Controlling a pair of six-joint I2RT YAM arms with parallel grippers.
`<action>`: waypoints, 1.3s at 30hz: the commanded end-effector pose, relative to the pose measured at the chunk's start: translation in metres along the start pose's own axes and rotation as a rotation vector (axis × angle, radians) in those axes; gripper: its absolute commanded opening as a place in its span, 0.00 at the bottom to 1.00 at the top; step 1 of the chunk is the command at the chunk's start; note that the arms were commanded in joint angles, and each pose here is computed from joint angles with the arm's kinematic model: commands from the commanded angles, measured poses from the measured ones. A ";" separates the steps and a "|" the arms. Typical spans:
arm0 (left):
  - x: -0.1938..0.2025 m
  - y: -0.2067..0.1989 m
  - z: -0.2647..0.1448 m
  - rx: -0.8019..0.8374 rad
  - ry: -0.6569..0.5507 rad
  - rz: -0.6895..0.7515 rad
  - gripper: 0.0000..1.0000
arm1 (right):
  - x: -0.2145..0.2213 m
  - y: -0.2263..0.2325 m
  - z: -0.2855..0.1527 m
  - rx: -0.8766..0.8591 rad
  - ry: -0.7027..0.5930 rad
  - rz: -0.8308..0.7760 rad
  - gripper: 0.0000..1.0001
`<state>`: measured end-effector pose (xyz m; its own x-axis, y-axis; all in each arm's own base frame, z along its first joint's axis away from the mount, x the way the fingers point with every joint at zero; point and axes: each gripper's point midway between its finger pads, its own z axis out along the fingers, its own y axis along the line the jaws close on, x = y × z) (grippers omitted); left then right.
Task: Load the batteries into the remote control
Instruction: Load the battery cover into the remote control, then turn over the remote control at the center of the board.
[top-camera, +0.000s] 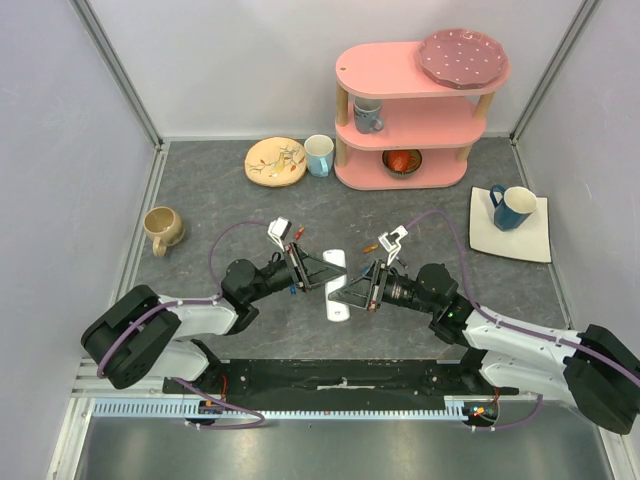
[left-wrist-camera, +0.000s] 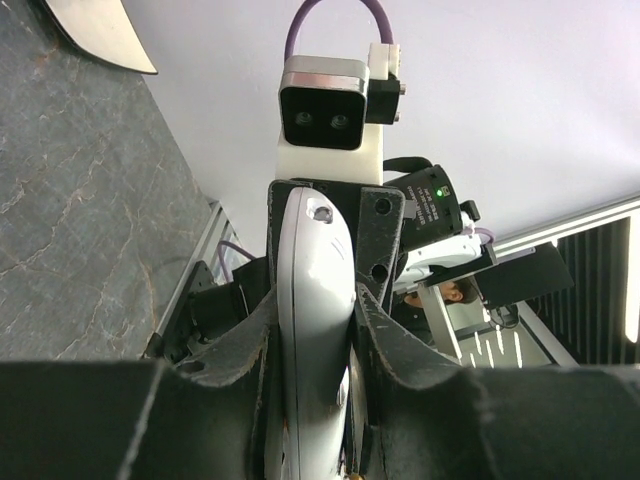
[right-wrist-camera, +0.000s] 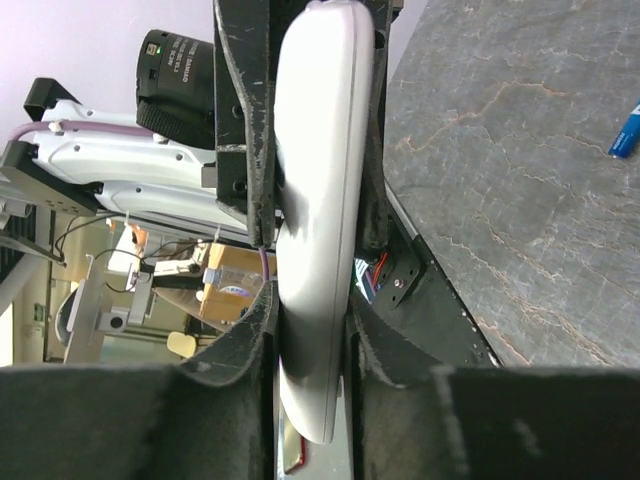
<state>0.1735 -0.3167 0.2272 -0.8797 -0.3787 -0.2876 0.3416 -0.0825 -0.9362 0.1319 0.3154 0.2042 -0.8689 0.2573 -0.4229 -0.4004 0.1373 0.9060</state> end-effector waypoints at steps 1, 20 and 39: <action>-0.013 -0.058 0.005 0.202 -0.040 0.117 0.02 | 0.003 0.002 0.001 -0.031 0.012 -0.016 0.14; -0.037 -0.029 0.004 0.075 -0.082 0.062 0.91 | -0.011 0.027 -0.013 0.001 0.018 -0.196 0.00; -0.055 0.044 -0.080 -0.474 -0.205 0.186 0.91 | -0.162 -0.162 -0.194 1.908 0.133 -0.679 0.00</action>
<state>0.2156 -0.2393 0.2102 -0.7370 -0.5567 -0.3832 0.2674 0.2806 -0.9218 0.2757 0.1150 0.1144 -0.7706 -0.2306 -0.5941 0.0166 0.9247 -0.3804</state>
